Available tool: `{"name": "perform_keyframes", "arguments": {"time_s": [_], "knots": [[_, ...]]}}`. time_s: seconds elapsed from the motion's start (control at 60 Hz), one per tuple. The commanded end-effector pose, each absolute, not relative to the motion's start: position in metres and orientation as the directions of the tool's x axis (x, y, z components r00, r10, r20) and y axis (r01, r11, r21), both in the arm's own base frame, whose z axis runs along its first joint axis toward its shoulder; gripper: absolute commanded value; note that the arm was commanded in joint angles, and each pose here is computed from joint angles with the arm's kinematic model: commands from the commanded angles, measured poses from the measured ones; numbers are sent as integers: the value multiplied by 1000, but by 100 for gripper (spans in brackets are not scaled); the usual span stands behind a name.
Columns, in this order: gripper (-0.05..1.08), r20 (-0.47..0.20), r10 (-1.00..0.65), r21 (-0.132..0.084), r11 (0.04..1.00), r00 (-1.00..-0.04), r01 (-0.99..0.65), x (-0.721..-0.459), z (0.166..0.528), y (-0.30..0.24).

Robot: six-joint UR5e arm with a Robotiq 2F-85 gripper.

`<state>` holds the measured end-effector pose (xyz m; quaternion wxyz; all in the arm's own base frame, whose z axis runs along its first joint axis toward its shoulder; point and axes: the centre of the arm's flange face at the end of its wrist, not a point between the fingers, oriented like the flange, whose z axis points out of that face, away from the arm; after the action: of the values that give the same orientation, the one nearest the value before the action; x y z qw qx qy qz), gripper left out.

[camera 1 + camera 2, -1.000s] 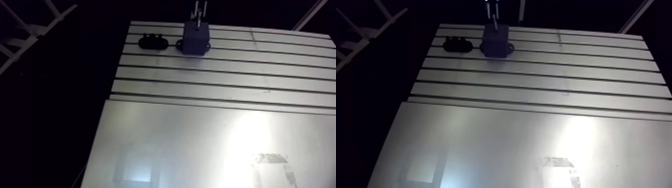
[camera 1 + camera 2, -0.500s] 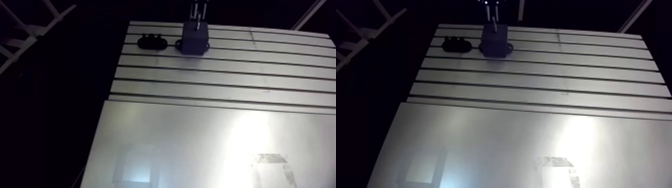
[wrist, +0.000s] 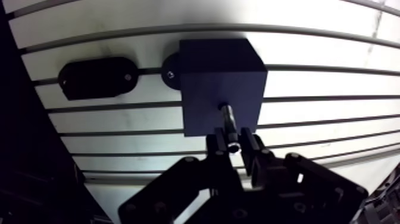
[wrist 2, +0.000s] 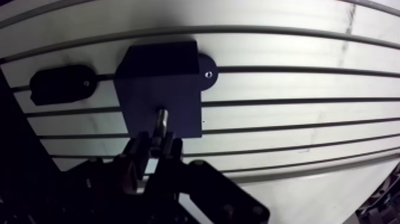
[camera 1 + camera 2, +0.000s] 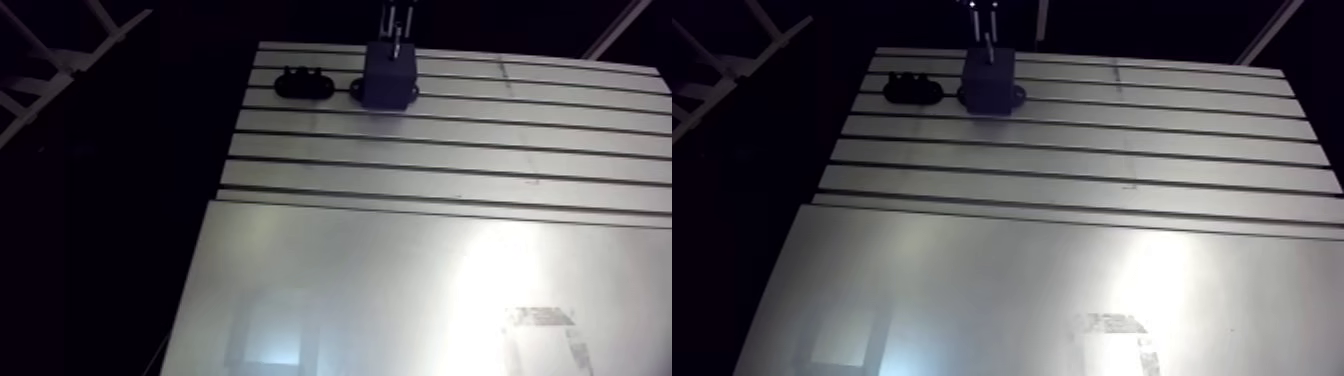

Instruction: Pick up the M10 bolt and insert it into the hole until fully seated.

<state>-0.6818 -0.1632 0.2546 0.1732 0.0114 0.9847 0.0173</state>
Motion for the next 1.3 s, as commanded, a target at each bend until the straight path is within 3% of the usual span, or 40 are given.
{"name": "perform_keyframes", "arguments": {"time_s": [0.017,1.3], "knots": [[108,-338,28,38,999,-941,16,-683,256,-163],[108,-347,27,41,999,-937,13,-682,248,-164]]}}
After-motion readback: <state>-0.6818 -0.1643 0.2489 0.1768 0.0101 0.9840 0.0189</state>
